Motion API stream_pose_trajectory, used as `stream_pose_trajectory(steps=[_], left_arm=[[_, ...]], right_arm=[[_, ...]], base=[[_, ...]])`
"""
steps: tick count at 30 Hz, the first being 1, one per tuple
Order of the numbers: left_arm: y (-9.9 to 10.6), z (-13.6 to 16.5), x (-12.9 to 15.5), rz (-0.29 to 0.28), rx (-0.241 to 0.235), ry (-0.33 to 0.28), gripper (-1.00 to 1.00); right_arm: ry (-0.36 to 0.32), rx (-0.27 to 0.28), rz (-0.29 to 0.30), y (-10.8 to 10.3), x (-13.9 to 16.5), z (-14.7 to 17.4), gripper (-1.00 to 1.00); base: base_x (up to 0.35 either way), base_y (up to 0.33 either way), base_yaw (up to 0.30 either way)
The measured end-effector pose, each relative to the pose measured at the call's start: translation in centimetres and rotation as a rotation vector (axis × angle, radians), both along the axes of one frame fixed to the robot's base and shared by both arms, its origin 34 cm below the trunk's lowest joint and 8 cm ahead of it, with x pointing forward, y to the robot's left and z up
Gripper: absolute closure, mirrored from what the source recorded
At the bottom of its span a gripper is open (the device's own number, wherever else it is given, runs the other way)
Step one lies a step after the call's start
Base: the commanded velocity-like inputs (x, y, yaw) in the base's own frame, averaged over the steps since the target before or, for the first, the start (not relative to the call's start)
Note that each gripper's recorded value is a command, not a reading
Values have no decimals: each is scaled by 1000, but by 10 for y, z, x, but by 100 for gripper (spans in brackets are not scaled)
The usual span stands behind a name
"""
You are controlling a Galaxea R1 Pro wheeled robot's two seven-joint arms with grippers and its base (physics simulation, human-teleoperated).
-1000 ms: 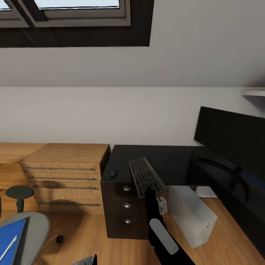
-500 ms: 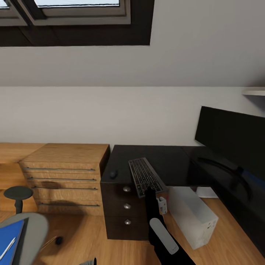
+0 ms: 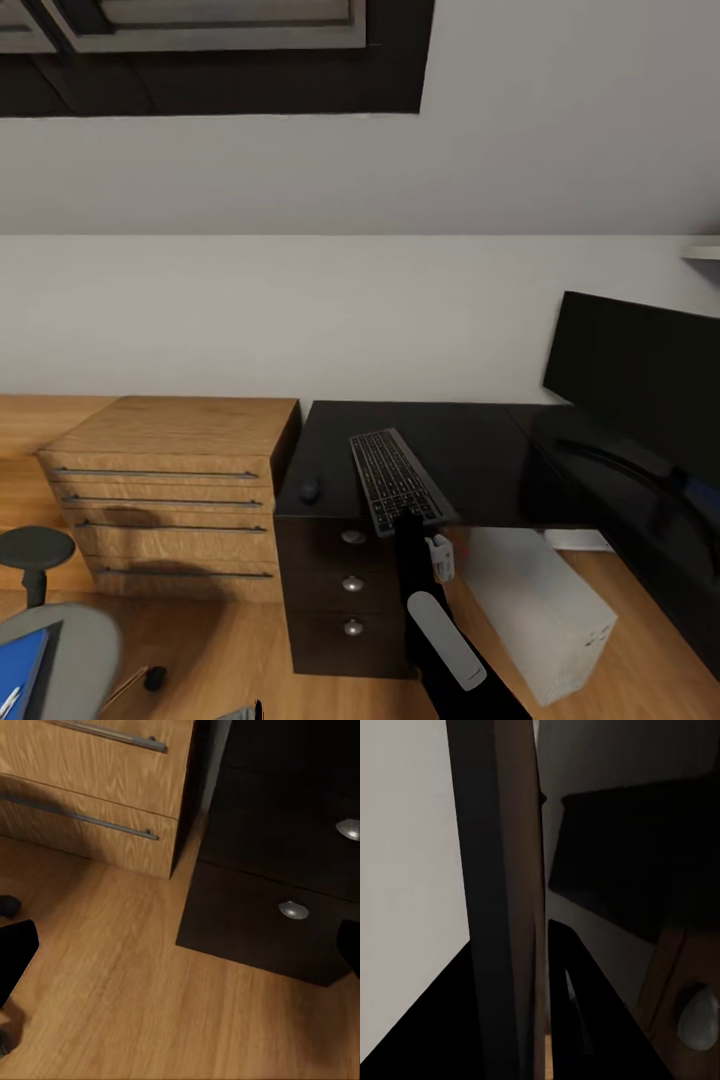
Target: In the bedroom, organize the workspace by keeping the computer under the desk, ensuring the monitor is on the desk, placing the keyboard on the desk next to the monitor, placing the mouse on the desk next to the keyboard, moving the folder from the swivel chair onto the desk next to the mouse, stacking the notebook on top of the folder with the pen on top of the notebook, and positioning the swivel chair next to the desk.
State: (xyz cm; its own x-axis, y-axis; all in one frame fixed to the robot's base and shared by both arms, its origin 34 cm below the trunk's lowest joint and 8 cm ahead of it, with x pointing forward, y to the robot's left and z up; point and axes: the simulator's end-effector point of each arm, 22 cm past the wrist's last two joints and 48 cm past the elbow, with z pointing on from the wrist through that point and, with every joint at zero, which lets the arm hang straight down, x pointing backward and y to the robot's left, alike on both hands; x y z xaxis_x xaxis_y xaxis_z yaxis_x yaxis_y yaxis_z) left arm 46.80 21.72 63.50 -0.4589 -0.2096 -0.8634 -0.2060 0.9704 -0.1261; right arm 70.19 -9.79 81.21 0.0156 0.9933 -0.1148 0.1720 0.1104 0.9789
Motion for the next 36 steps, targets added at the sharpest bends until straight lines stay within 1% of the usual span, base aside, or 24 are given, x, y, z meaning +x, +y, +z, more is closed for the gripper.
stream_pose_trajectory(steps=[15,16,17,29,36], left_arm=[[0,0,0,-1,1,1,-100],[0,0,0,-1,1,1,-100],[0,0,0,-1,0,1,-100],[1,0,0,-1,2,-2,-100],[1,0,1,0,2,-2,-100]], right_arm=[[1,3,1,1,0,0,100],[2,3,1,1,0,0,-100],[43,21,-6,0,-3,-16,-100],[43,17,-4,0,-3,-16,-100],[44,17,-3,0,-3,-17,-100]], base=[[23,24,0],[0,0,0],[0,0,0],[-4,0,0],[-297,0,0]])
